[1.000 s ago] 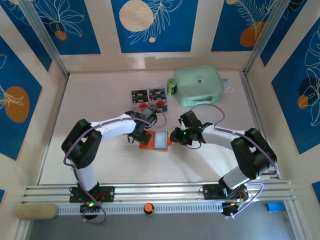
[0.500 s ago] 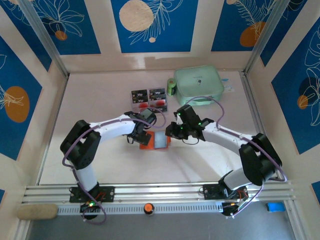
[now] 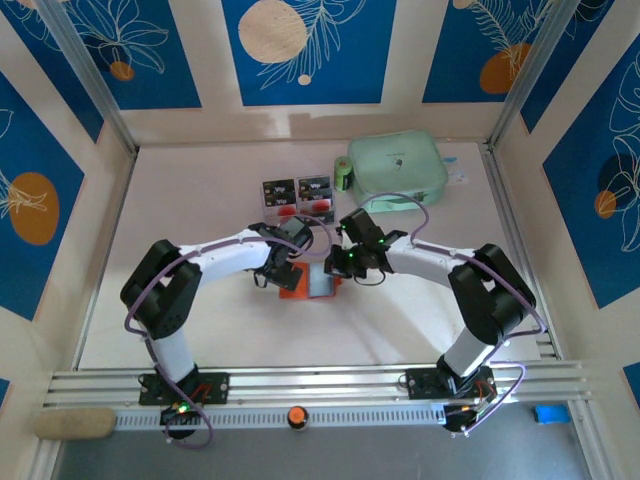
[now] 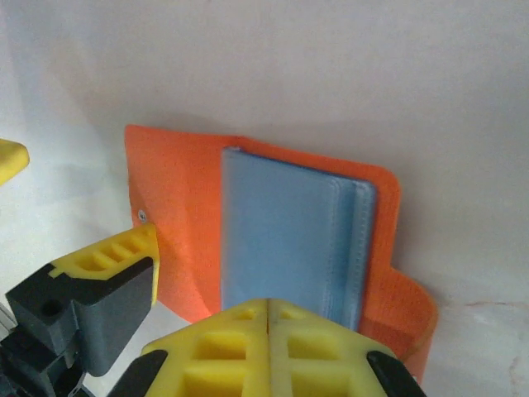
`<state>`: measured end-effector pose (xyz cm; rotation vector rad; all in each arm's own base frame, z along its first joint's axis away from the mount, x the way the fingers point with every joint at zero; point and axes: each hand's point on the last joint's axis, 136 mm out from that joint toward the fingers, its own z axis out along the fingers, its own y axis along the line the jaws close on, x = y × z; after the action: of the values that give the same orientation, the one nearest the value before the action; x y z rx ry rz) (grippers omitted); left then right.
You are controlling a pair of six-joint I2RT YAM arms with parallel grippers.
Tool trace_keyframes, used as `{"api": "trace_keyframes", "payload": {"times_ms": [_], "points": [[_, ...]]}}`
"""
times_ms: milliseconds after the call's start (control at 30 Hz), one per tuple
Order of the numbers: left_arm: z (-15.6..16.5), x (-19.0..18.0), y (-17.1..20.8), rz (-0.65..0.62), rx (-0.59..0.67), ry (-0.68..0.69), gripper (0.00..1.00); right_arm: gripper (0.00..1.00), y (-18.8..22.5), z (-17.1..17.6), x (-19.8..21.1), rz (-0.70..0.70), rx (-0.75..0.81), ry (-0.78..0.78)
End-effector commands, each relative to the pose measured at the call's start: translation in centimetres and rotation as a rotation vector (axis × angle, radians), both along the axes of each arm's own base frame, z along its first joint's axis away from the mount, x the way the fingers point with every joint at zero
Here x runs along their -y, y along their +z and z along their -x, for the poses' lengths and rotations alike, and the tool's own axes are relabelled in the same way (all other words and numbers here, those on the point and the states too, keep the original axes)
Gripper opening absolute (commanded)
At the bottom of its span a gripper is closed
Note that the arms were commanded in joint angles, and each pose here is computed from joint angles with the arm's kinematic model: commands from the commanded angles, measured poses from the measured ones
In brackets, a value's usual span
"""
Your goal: Put the credit cards into the card holder
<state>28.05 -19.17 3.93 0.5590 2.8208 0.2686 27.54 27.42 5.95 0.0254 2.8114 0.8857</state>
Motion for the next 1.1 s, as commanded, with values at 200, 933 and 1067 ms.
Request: {"api": "trace_keyframes", "payload": {"times_ms": [200, 933, 1067], "points": [[0.2, 0.3, 0.2, 0.007, -0.006, -0.008, 1.00, 0.00, -1.3, 0.4, 3.2, 0.025, -0.027, -0.053], [0.0, 0.9, 1.0, 0.041, 0.003, 0.002, 1.00, 0.00, -2.6, 2.0, 4.8, -0.031, -0.063, -0.088], [-0.2, 1.3, 1.7, 0.066, 0.015, 0.007, 1.00, 0.00, 0.2, 1.4, 3.7, -0.068, -0.010, -0.059]]}}
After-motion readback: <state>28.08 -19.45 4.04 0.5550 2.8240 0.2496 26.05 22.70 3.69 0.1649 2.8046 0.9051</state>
